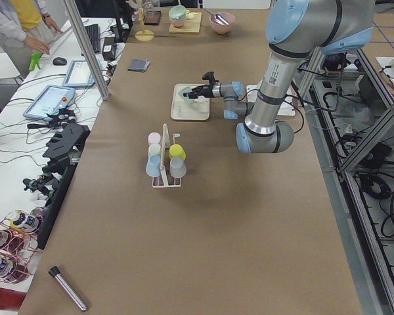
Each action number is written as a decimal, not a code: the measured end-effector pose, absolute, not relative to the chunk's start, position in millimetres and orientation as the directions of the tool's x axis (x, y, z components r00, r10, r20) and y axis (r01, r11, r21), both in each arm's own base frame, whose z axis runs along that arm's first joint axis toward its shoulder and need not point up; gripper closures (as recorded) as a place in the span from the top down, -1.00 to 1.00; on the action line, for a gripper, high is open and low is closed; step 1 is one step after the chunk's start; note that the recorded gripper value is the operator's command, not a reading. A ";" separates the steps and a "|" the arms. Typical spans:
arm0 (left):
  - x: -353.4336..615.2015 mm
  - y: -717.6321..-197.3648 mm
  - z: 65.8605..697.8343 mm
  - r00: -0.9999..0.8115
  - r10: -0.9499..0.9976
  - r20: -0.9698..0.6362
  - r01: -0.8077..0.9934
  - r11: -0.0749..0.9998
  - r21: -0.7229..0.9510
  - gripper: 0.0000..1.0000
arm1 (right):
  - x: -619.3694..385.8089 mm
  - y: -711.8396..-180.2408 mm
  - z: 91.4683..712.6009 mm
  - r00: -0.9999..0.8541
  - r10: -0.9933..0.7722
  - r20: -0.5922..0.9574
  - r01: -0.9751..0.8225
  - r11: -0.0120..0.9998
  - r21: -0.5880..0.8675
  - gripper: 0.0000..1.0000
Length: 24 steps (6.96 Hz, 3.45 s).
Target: Pick up and place green cup on tray
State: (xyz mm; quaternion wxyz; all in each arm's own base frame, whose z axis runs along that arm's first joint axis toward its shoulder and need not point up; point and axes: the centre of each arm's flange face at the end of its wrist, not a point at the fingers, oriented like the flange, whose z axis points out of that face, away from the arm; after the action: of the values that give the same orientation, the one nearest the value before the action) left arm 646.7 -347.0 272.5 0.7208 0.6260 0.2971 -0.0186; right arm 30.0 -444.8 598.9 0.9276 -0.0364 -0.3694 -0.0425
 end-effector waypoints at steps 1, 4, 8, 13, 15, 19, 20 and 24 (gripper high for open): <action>646.9 -346.7 273.4 0.822 0.344 -0.454 0.401 0.217 0.890 0.42 | 29.9 -444.6 599.0 0.723 -0.051 0.689 0.106 0.994 -0.037 0.99; 645.5 -346.9 274.0 0.820 0.340 -0.460 0.408 0.215 0.887 0.53 | 29.9 -444.6 598.4 0.723 -0.051 0.689 0.105 0.994 -0.036 0.99; 645.2 -346.7 275.2 0.821 0.339 -0.460 0.408 0.214 0.887 0.65 | 29.4 -444.7 597.2 0.719 -0.049 0.693 0.103 0.994 -0.036 0.99; 646.1 -344.7 275.5 0.820 0.339 -0.460 0.409 0.215 0.887 0.65 | 28.7 -445.4 596.4 0.713 -0.040 0.700 0.097 0.994 -0.042 0.99; 646.6 -343.6 276.5 0.820 0.340 -0.460 0.408 0.216 0.887 0.66 | 28.7 -444.6 597.2 0.713 -0.040 0.700 0.098 0.994 -0.043 0.99; 645.9 -343.7 279.6 0.822 0.340 -0.457 0.405 0.216 0.889 0.82 | 29.0 -441.4 600.4 0.713 -0.038 0.700 0.100 0.994 -0.047 0.99; 644.7 -344.1 282.2 0.822 0.339 -0.457 0.405 0.215 0.889 0.89 | 29.1 -441.4 600.1 0.714 -0.038 0.699 0.099 0.994 -0.047 0.99; 626.6 -338.1 287.3 0.802 0.351 -0.483 0.435 0.211 0.875 0.93 | 29.0 -441.9 599.3 0.714 -0.036 0.699 0.097 0.994 -0.047 0.99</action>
State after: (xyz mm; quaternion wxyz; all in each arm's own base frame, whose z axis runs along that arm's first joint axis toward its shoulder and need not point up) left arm 626.6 -338.1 287.3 0.7121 0.6275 0.3134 -0.0295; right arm 29.0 -441.9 599.3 0.9249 -0.0403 -0.3765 -0.0360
